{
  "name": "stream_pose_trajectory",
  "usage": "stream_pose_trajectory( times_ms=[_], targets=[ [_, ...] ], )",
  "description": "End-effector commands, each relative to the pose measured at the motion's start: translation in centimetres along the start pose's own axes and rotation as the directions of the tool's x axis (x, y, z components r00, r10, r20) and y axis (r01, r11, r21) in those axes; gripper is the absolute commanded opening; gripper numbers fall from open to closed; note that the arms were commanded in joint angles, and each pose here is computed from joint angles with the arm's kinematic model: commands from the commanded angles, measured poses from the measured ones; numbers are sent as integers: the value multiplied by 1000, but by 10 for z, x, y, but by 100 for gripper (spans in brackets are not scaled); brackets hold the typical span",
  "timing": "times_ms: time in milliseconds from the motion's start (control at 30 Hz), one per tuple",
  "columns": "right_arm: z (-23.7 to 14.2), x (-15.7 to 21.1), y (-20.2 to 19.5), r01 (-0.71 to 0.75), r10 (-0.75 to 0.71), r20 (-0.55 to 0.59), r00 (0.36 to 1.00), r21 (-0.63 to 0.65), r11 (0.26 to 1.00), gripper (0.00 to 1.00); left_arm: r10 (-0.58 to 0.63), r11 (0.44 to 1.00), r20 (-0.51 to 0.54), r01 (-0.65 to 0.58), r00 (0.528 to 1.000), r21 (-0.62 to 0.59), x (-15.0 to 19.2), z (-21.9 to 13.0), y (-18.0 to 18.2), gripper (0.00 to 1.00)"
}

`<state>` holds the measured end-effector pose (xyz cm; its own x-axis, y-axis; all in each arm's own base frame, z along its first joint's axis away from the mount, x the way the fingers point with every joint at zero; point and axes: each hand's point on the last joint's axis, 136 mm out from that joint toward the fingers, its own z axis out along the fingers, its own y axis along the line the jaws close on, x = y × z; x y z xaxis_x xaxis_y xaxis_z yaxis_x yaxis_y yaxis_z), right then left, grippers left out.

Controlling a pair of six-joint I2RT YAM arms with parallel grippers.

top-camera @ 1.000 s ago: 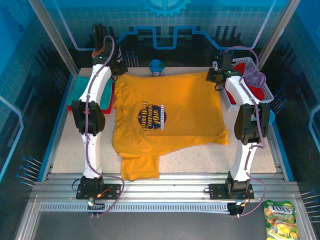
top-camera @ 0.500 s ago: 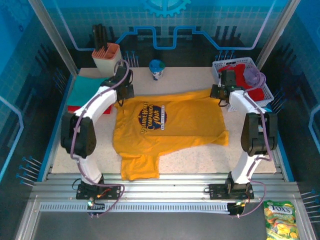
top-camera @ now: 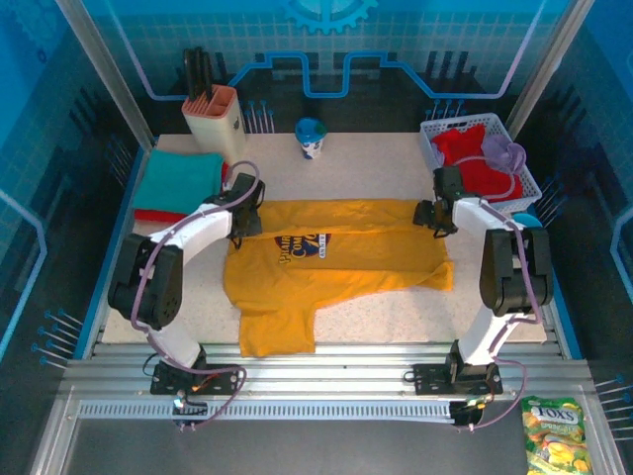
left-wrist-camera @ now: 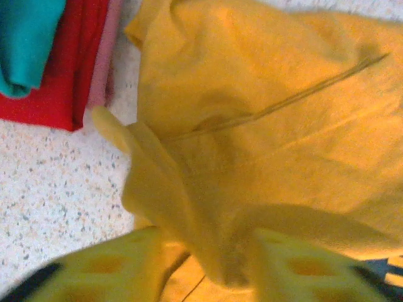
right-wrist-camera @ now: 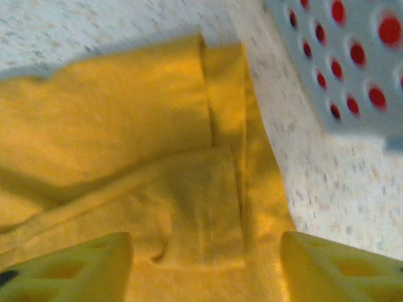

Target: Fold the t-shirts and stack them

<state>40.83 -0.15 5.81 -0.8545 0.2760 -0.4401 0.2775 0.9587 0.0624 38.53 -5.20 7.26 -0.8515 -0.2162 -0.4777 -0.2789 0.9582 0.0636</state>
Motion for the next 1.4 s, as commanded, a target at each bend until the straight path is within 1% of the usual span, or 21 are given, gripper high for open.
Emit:
stream_pose_trajectory(
  times_ms=[0,33,100,167,233,367,433,467,567,633,700,833,933,1200,1300,1367],
  targets=[
    [-25,-6,-8,-33,33,31,999,7,999,76,-28,1000,22,28,999,4,-2,-25,7,74],
    [-30,-8,-7,-34,34,35,999,-5,999,78,-25,999,26,25,999,24,-4,-32,6,78],
    [-36,-14,-2,-36,37,44,998,-28,999,84,-25,998,37,23,999,52,-12,-45,3,81],
    [-38,-19,4,-36,37,28,999,-52,998,85,-19,995,29,16,999,100,-22,-57,-4,82],
    [-34,-23,11,-30,31,7,999,-78,996,85,-28,990,20,25,999,139,-31,-62,-8,82],
    [-15,-32,15,-18,16,-23,1000,-77,997,75,-46,988,-5,46,999,145,-46,-53,-3,76],
    [-6,-35,16,-21,17,-44,999,-81,996,69,-83,983,-31,87,996,164,-48,-46,3,73],
    [0,-34,15,-25,21,-60,998,-81,996,65,-100,980,-45,106,994,169,-47,-43,7,72],
    [13,-33,9,-41,35,-92,995,-65,997,58,-118,981,-57,125,991,148,-41,-37,19,70],
    [19,-32,5,-58,52,-109,993,-50,997,56,-132,979,-63,140,989,146,-35,-35,24,70],
    [22,-31,2,-61,57,-115,992,-33,998,49,-146,977,-78,156,986,143,-29,-33,29,69],
    [30,-27,-5,-71,71,-146,987,4,997,49,-161,976,-97,173,982,133,-18,-31,37,69],
    [36,-25,-6,-73,73,-157,985,7,997,48,-164,974,-101,177,981,138,-14,-32,37,69],
    [40,-19,-4,-84,82,-179,980,0,997,46,-176,972,-84,187,981,145,-13,-42,40,68],
    [39,-19,-1,-81,78,-171,982,-11,997,44,-179,971,-80,189,981,148,-15,-44,40,68],
    [38,-20,0,-80,77,-167,983,-13,997,39,-179,971,-81,189,981,147,-15,-44,40,68]
  ],
)
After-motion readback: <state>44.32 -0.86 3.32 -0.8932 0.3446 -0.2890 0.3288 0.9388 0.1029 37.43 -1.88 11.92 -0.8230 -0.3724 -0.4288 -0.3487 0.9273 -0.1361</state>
